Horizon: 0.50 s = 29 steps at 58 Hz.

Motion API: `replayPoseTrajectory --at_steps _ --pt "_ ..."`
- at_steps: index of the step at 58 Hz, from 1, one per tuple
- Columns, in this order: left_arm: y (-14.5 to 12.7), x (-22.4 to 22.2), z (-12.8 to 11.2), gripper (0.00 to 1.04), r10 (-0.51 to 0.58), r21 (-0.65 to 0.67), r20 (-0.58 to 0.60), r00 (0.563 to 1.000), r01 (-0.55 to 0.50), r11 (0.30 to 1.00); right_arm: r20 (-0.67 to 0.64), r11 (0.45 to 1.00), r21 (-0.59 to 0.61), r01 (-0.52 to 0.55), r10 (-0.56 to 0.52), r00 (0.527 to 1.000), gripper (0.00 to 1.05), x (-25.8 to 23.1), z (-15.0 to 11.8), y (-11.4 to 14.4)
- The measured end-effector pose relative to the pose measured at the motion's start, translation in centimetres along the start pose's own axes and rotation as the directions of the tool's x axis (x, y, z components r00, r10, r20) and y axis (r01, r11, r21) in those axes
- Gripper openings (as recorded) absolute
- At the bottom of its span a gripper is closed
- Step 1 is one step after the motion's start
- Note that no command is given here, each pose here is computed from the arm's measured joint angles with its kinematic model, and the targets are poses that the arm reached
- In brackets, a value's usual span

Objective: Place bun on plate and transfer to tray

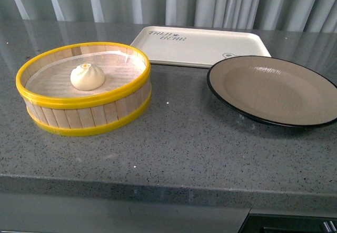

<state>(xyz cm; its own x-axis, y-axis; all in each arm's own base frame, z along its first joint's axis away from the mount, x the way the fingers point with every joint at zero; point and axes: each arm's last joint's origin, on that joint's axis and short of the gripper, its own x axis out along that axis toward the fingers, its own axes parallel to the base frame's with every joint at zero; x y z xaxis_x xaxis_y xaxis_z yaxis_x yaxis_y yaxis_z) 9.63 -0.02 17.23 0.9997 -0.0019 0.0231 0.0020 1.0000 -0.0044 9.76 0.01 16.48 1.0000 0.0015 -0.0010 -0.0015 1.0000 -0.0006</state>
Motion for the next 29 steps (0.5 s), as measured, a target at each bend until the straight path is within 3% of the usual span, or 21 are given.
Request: replayPoseTrajectory --at_steps 29 --pt "0.0 0.0 0.0 0.98 0.0 0.0 0.0 1.0 0.0 1.0 0.0 1.0 0.0 0.0 0.0 1.0 0.96 0.0 0.0 0.0"
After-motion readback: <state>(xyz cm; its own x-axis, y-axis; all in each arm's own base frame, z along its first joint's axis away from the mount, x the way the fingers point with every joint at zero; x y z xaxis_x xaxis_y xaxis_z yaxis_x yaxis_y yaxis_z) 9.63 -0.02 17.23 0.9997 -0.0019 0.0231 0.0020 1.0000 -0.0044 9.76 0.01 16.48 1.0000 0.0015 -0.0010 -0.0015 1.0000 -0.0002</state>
